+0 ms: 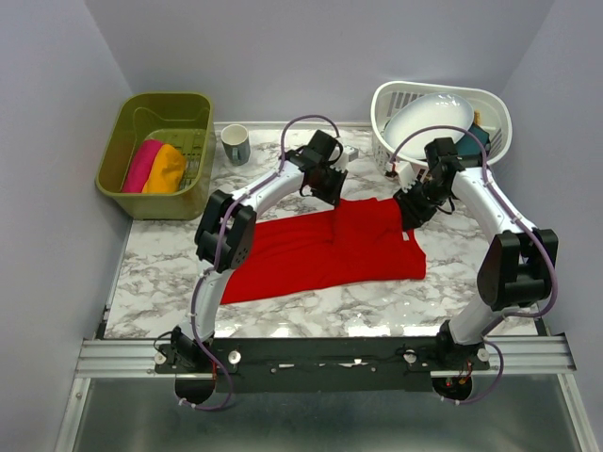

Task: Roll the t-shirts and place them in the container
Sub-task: Fold the T-shirt at the center of the board.

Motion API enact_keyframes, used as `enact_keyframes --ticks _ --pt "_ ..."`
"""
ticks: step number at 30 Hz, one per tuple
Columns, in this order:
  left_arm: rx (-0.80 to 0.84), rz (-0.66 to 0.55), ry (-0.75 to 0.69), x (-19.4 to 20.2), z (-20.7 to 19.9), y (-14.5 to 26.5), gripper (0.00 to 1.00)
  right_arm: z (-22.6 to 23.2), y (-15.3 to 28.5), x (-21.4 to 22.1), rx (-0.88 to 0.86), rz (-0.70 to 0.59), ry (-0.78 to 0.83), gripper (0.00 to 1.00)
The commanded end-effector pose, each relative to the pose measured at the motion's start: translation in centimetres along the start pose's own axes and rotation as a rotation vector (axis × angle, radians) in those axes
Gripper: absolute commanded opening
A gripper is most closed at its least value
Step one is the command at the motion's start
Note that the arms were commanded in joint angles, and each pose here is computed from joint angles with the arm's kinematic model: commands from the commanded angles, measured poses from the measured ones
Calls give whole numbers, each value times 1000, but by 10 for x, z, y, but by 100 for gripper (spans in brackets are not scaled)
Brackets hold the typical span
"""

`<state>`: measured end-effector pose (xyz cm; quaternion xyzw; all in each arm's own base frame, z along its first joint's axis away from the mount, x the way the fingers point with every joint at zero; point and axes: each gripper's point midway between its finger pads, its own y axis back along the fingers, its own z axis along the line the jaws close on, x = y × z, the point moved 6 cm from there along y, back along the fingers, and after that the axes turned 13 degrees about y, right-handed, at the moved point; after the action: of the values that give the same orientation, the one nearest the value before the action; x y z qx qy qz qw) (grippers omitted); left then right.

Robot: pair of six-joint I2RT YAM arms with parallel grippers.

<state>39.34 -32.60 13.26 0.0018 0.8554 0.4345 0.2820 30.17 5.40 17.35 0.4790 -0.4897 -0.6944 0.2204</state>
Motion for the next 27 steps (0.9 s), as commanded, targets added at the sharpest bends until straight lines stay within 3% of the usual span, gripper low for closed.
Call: enact_keyframes --ticks 1,3,7,9,13,17,19,27 --pt "-226 -75 -2 -9 31 29 28 -6 -2 0 29 13 9 38" --pt "-249 -97 -9 -13 40 51 33 -7 -5 5 23 31 29 38" --pt "-217 11 -87 20 49 83 37 4 -11 18 -42 71 91 38" --pt "-141 78 -189 43 45 108 34 15 -15 35 -90 107 167 38" --pt "-55 298 -296 135 63 141 26 36 -21 68 -180 200 323 38" --pt "-6 468 -370 203 77 175 7 43 -30 79 -208 247 429 38" --pt "-20 512 -374 228 83 183 3 50 -39 79 -233 277 471 37" --pt "-117 571 -372 267 110 177 0 54 -64 80 -209 402 558 34"
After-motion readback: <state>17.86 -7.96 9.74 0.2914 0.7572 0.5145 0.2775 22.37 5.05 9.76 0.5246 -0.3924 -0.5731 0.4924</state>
